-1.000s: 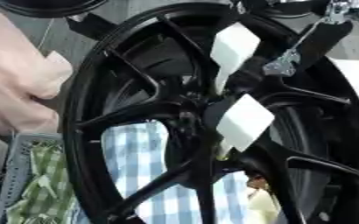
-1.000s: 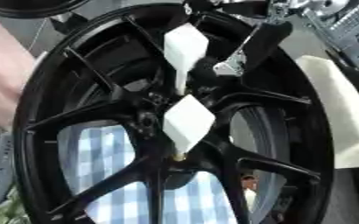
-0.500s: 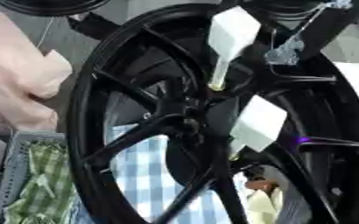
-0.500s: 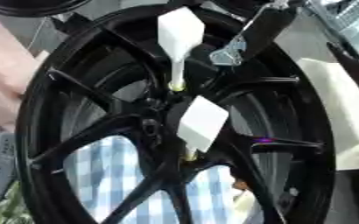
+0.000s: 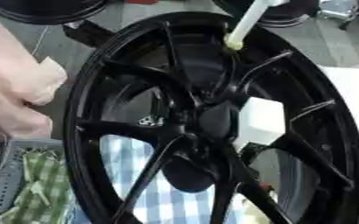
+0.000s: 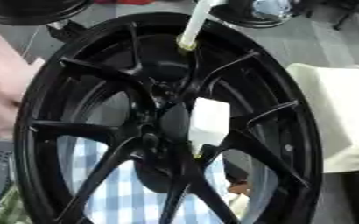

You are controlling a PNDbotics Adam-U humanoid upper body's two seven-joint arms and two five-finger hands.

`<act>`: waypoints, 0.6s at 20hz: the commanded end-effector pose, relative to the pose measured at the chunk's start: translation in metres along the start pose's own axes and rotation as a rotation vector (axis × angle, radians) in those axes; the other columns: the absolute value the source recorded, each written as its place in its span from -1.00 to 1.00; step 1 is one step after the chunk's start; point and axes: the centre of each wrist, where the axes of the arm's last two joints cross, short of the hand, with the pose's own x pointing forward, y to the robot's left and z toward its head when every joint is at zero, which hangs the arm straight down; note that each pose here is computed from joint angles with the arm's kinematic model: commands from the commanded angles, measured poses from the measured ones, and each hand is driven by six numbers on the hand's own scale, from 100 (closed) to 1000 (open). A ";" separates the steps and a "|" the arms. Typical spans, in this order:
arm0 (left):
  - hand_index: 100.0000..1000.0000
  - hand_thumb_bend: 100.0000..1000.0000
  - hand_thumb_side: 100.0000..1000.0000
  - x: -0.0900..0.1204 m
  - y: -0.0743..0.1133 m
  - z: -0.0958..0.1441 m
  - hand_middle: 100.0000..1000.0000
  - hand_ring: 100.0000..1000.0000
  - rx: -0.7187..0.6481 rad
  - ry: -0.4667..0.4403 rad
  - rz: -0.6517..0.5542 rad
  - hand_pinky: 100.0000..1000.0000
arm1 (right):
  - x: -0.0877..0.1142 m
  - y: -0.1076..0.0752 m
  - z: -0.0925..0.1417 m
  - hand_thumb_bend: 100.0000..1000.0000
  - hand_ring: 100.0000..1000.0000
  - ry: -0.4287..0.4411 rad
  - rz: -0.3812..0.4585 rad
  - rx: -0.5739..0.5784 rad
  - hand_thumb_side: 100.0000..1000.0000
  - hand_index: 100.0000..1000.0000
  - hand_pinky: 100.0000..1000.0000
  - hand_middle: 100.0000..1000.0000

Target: Pull the pin out of the wheel hub.

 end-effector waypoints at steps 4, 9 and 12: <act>0.46 -0.88 0.61 0.009 0.005 -0.003 0.24 0.77 0.004 -0.032 -0.023 0.48 | 0.016 -0.037 0.071 -1.00 0.22 0.118 0.087 -0.211 -1.00 -0.45 0.56 -0.74; 0.46 -0.88 0.60 0.008 0.007 -0.002 0.24 0.78 0.010 -0.029 -0.029 0.48 | 0.006 -0.043 0.121 -1.00 0.23 0.254 0.121 -0.350 -1.00 -0.44 0.55 -0.72; 0.46 -0.88 0.60 0.007 0.009 0.000 0.24 0.78 0.018 -0.023 -0.035 0.48 | -0.001 -0.044 0.147 -1.00 0.23 0.337 0.148 -0.423 -1.00 -0.42 0.54 -0.70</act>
